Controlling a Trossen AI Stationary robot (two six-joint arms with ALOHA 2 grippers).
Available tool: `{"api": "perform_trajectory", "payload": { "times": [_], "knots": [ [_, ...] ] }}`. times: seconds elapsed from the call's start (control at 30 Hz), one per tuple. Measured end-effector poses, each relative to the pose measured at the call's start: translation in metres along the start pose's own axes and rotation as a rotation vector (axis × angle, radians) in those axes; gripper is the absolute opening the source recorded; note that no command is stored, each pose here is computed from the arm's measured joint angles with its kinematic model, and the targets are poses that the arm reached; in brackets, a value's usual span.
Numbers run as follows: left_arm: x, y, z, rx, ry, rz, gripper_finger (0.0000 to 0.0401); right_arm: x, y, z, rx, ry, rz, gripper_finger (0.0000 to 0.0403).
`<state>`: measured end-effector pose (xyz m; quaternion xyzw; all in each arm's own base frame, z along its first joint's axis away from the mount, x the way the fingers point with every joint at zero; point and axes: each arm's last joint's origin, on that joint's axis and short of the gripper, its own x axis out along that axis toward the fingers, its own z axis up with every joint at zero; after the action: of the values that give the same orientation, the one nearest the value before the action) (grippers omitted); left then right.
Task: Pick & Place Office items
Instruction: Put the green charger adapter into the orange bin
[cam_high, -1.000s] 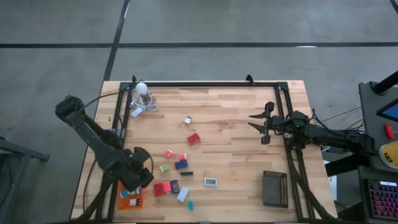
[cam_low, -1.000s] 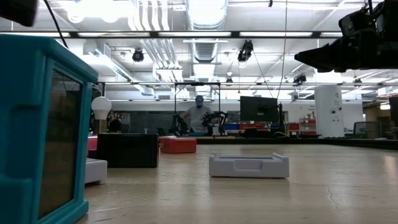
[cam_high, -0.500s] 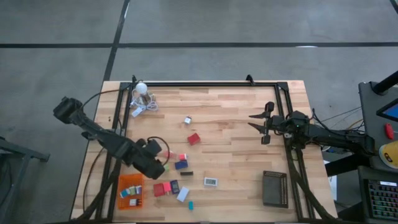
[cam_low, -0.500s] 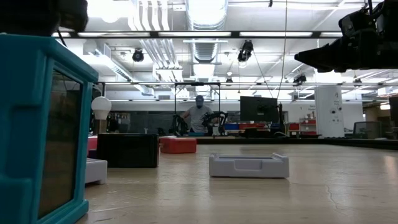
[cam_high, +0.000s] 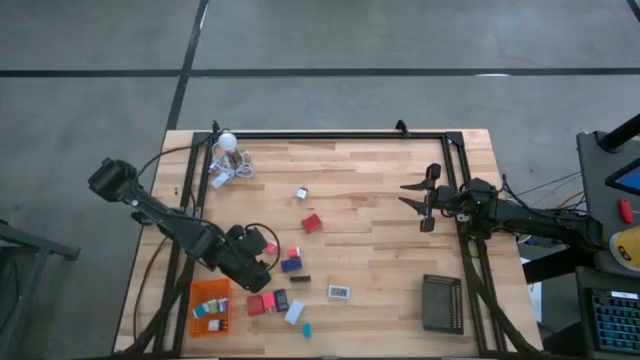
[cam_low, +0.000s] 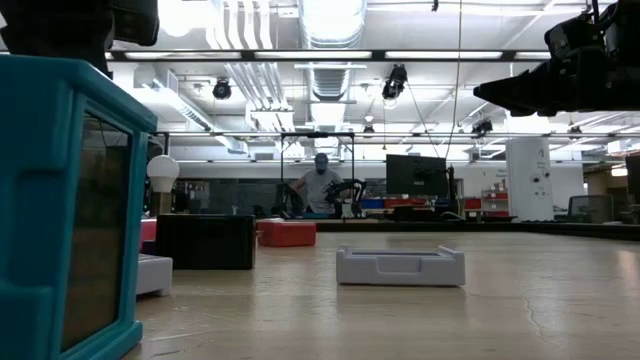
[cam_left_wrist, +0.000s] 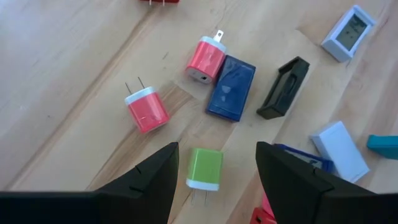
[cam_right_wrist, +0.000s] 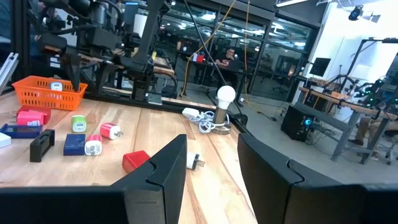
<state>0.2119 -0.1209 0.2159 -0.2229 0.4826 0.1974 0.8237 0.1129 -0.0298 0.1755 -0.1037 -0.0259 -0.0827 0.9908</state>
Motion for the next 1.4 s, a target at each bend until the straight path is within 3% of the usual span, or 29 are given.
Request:
{"api": "perform_trajectory", "payload": {
  "times": [0.57,1.4],
  "knots": [
    [0.006,-0.008,-0.002,0.029,0.002,-0.023,0.022,0.0,0.0,0.0,0.0,0.0,0.0,0.0139],
    [0.07,-0.016,-0.026,0.136,0.164,0.162,0.022,0.0,0.0,0.0,0.0,0.0,0.0,0.0139]
  ]
}}
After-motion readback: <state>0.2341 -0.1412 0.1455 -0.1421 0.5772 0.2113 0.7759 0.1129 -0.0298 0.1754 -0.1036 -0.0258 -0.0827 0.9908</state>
